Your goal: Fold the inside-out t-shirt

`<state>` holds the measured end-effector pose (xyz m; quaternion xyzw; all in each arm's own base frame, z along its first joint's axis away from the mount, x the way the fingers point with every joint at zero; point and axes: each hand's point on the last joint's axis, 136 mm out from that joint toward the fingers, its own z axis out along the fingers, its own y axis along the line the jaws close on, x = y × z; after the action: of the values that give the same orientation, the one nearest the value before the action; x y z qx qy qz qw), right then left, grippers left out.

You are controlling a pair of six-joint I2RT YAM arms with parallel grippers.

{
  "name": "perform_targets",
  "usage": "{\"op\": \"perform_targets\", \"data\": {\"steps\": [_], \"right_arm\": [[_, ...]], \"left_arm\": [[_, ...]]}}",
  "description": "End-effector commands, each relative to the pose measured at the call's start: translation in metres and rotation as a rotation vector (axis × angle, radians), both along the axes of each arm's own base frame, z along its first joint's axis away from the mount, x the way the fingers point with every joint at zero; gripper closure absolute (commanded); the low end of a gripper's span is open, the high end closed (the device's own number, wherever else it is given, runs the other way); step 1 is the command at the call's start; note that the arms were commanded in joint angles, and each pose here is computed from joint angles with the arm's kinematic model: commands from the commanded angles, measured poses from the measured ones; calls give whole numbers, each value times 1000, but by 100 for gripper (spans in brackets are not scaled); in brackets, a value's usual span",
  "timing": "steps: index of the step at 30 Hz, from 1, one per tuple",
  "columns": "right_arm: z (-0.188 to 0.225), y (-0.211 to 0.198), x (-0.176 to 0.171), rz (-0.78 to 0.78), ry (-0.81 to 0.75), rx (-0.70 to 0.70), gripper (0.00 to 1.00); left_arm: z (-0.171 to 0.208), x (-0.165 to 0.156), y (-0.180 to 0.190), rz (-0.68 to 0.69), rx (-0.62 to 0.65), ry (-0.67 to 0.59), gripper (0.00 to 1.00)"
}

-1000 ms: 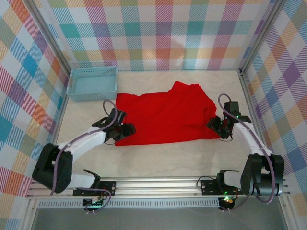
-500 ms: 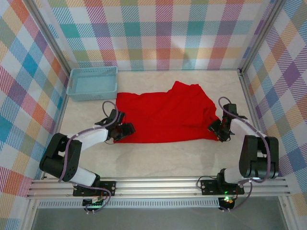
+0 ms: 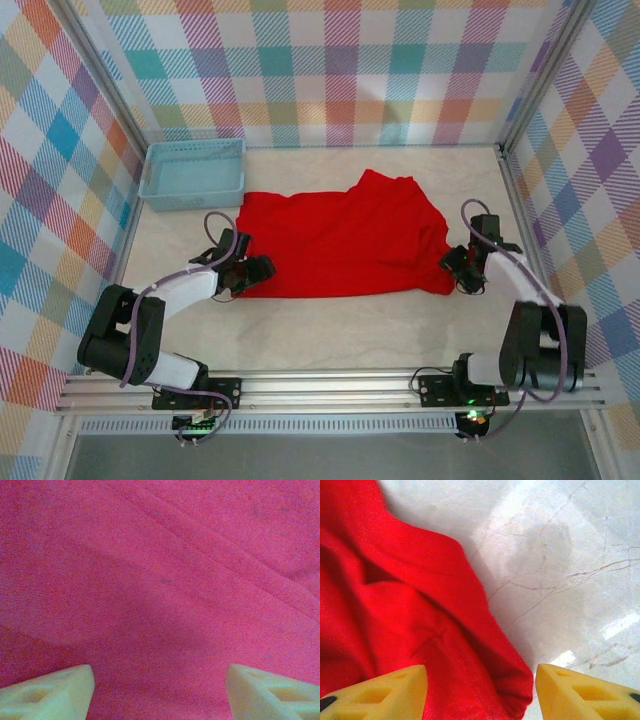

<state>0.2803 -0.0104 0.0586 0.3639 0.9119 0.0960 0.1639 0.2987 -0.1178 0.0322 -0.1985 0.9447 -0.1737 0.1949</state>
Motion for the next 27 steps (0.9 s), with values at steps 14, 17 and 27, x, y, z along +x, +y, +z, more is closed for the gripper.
{"op": "perform_targets", "data": {"steps": [14,17,27], "right_arm": [[-45,26,-34,-7,112,92,63],[-47,18,-29,-14,120,53,80],[0,-20,-30,-57,28,-170,99]], "left_arm": [[-5,-6,17,25,74,46,30],[-6,-6,21,36,89,47,30],[-15,-17,36,53,120,95,30]]}}
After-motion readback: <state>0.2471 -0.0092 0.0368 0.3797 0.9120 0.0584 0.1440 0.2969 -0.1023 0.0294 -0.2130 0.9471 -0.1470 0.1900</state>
